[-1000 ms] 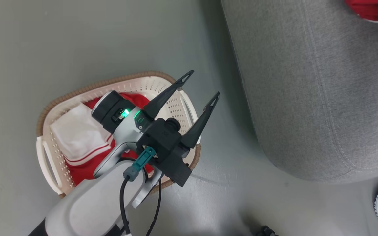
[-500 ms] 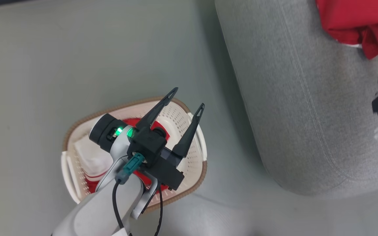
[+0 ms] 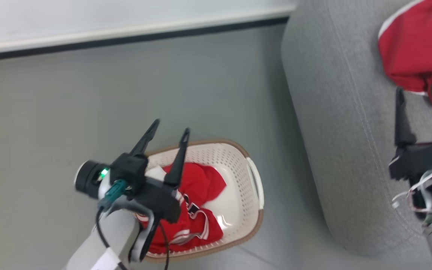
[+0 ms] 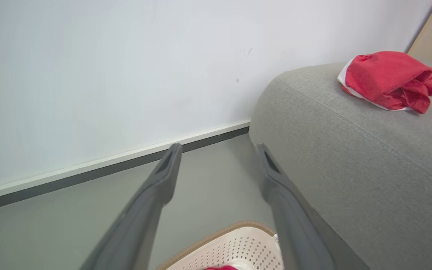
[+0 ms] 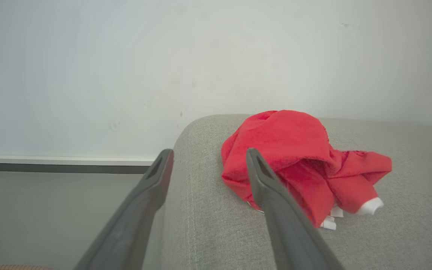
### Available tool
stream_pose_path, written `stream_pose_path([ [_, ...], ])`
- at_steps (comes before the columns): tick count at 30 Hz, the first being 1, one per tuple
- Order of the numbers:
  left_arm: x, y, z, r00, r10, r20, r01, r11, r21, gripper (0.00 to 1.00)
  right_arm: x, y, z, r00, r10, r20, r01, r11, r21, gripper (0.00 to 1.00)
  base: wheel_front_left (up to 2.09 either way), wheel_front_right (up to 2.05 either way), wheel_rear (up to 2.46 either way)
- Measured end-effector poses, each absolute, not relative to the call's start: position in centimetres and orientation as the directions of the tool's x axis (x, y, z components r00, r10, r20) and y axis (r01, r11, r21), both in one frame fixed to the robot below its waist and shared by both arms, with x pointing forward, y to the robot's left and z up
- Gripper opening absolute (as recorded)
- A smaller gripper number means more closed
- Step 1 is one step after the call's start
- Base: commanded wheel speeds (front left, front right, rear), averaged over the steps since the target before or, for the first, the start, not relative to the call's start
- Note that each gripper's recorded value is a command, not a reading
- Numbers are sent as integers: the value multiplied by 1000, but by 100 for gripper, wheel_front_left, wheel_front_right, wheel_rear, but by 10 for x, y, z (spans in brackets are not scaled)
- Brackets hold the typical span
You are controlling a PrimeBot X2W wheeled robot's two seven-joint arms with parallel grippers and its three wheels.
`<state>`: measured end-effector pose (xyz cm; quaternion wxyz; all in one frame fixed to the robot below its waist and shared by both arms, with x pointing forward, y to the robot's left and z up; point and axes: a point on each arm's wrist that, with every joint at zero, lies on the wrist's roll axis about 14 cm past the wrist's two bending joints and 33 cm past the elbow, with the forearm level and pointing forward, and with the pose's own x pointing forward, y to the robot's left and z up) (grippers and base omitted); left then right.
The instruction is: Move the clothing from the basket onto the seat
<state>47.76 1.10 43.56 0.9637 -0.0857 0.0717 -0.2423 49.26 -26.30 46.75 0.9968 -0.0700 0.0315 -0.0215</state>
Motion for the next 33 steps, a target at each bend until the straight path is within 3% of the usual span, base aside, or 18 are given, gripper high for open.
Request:
stream_pose_path([
  [14, 427, 121, 443, 965, -213, -154, 192, 972, -138, 100, 436, -167, 482, 995, 98, -6, -98, 995, 4, 100, 0, 0, 0],
  [27, 364, 156, 456, 986, -111, -124, 91, 984, -150, 100, 373, -157, 506, 993, 100, 64, -101, 995, 13, 100, 0, 0, 0],
  [33, 358, 166, 469, 994, -76, -82, 62, 986, -155, 100, 356, -158, 517, 991, 86, 99, -89, 996, 25, 100, 0, 0, 0],
])
